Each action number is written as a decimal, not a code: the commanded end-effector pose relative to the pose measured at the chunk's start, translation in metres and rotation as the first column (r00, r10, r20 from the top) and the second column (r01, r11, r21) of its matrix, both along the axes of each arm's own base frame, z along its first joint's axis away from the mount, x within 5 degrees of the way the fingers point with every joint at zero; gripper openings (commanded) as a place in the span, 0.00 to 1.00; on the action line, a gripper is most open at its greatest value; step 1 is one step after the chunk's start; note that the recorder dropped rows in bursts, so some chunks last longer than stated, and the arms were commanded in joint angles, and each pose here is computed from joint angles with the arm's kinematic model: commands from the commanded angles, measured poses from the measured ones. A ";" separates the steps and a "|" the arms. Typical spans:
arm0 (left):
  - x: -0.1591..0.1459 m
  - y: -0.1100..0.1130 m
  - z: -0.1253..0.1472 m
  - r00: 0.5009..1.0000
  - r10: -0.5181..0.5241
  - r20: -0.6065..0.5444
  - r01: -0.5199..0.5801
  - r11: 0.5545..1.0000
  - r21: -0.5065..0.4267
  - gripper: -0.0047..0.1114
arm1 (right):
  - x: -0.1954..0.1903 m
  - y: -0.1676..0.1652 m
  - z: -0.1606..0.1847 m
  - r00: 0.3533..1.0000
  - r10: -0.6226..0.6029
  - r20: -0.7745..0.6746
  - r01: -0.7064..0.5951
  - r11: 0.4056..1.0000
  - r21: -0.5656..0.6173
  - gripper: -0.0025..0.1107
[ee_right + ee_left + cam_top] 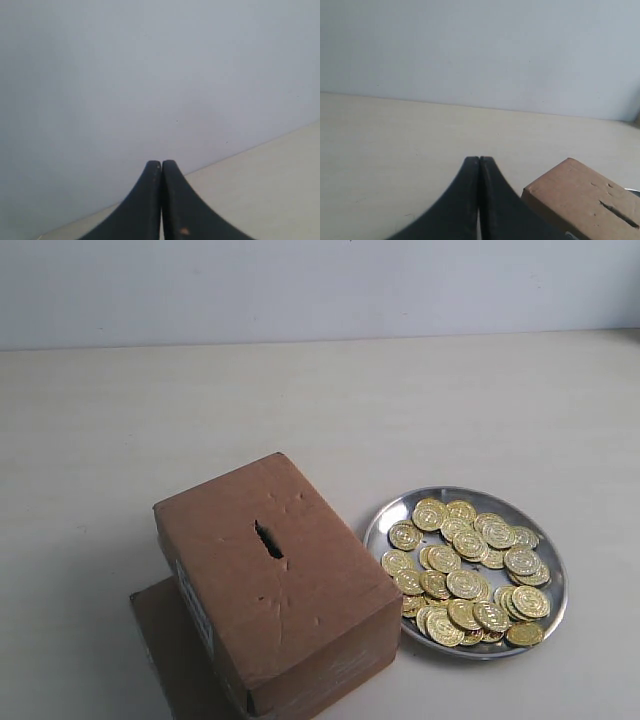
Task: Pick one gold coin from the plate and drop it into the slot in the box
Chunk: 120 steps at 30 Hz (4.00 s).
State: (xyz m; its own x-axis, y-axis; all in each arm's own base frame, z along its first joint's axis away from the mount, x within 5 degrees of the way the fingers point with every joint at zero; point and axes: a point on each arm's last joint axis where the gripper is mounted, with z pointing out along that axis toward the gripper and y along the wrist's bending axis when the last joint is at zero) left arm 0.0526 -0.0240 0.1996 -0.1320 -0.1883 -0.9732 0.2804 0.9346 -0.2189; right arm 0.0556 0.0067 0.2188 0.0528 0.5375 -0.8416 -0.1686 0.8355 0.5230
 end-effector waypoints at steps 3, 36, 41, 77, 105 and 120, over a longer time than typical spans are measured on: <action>0.000 0.000 -0.001 1.000 0.001 0.002 -0.001 1.000 0.002 0.04 | 0.000 -0.001 -0.001 1.000 -0.013 0.001 0.013 1.000 -0.003 0.02; 0.000 0.000 -0.001 1.000 0.001 0.002 -0.001 1.000 0.002 0.04 | -0.001 -0.003 -0.032 0.963 -0.110 -0.247 -0.053 0.821 -0.569 0.02; 0.000 0.000 -0.001 1.000 0.001 0.002 -0.001 1.000 0.002 0.04 | -0.001 -0.004 -0.032 0.960 -0.118 -0.254 -0.041 0.838 -0.544 0.02; 0.000 0.000 -0.001 1.000 0.000 0.003 -0.001 1.000 0.003 0.04 | -0.001 -0.004 -0.032 0.961 -0.123 -0.246 -0.034 0.835 -0.549 0.02; 0.000 0.000 -0.001 1.000 -0.002 0.024 0.000 0.996 0.084 0.04 | -0.001 -0.004 -0.032 0.961 -0.123 -0.246 -0.034 0.835 -0.549 0.02; -0.001 0.001 -0.010 0.999 -0.010 -0.033 0.018 0.971 0.238 0.04 | -0.001 -0.004 -0.032 0.961 -0.123 -0.246 -0.034 0.835 -0.549 0.02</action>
